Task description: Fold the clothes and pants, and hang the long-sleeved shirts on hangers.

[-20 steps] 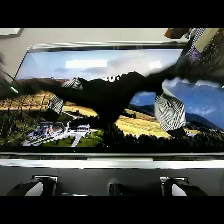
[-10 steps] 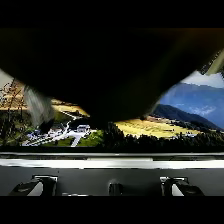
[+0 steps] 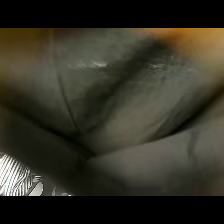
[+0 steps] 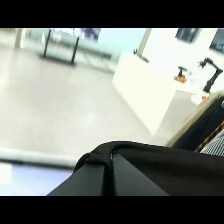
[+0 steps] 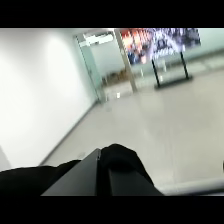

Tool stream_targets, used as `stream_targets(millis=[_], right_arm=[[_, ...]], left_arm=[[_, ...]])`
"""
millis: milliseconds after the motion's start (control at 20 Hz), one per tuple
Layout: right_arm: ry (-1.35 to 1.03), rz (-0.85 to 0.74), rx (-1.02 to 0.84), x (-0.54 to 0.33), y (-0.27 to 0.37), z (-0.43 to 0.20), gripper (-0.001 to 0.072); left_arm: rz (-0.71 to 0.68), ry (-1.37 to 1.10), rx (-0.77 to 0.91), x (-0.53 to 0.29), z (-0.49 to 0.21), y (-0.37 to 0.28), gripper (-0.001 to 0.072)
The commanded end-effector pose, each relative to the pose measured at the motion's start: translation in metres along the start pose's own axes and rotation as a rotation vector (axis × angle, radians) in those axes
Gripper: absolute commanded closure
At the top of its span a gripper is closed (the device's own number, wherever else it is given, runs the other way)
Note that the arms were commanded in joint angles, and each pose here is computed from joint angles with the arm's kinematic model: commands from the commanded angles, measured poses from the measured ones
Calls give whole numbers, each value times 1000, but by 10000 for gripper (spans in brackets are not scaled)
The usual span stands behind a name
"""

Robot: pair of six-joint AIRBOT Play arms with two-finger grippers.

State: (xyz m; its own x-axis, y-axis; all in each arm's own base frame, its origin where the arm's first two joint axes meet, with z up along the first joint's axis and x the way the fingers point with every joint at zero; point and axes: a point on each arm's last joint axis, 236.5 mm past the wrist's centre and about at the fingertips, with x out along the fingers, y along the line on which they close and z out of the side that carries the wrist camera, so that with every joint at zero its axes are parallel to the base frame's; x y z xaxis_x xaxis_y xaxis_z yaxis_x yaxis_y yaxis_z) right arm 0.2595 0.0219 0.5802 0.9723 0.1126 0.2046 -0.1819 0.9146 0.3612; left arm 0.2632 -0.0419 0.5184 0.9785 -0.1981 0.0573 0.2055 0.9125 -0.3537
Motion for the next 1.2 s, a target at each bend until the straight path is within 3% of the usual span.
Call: stream_targets(millis=[0,200,350,500,600,650,700,750,800,950,1150], right_arm=[[228,-63,182,98,-56,-87,681],[610,-159,415,206,-143,-272,680],[777,-197,464,247,-187,-392,674],[887,-210,447,257,-204,-472,596],[933,-205,426,253,-206,-491,472],[952,-192,405,250,-204,-493,403],[972,-182,379,243,-205,-488,318],[1003,-163,338,233,-206,-480,263],[1035,-143,294,221,-208,-470,225],[1183,-134,187,163,-228,-436,211],[1253,-204,313,93,-239,-425,210]], left_arm=[[88,258,-137,78,-87,60,681],[127,627,-211,184,-251,116,681],[159,792,-258,241,-362,139,681],[182,875,-279,267,-438,150,681],[190,946,-288,265,-470,151,663],[198,973,-300,261,-477,151,504],[209,987,-318,257,-477,152,225],[212,1003,-320,252,-472,154,9],[216,1020,-324,245,-462,156,-13],[247,1054,-333,207,-420,168,-13],[322,1060,-362,126,-409,173,-13]])
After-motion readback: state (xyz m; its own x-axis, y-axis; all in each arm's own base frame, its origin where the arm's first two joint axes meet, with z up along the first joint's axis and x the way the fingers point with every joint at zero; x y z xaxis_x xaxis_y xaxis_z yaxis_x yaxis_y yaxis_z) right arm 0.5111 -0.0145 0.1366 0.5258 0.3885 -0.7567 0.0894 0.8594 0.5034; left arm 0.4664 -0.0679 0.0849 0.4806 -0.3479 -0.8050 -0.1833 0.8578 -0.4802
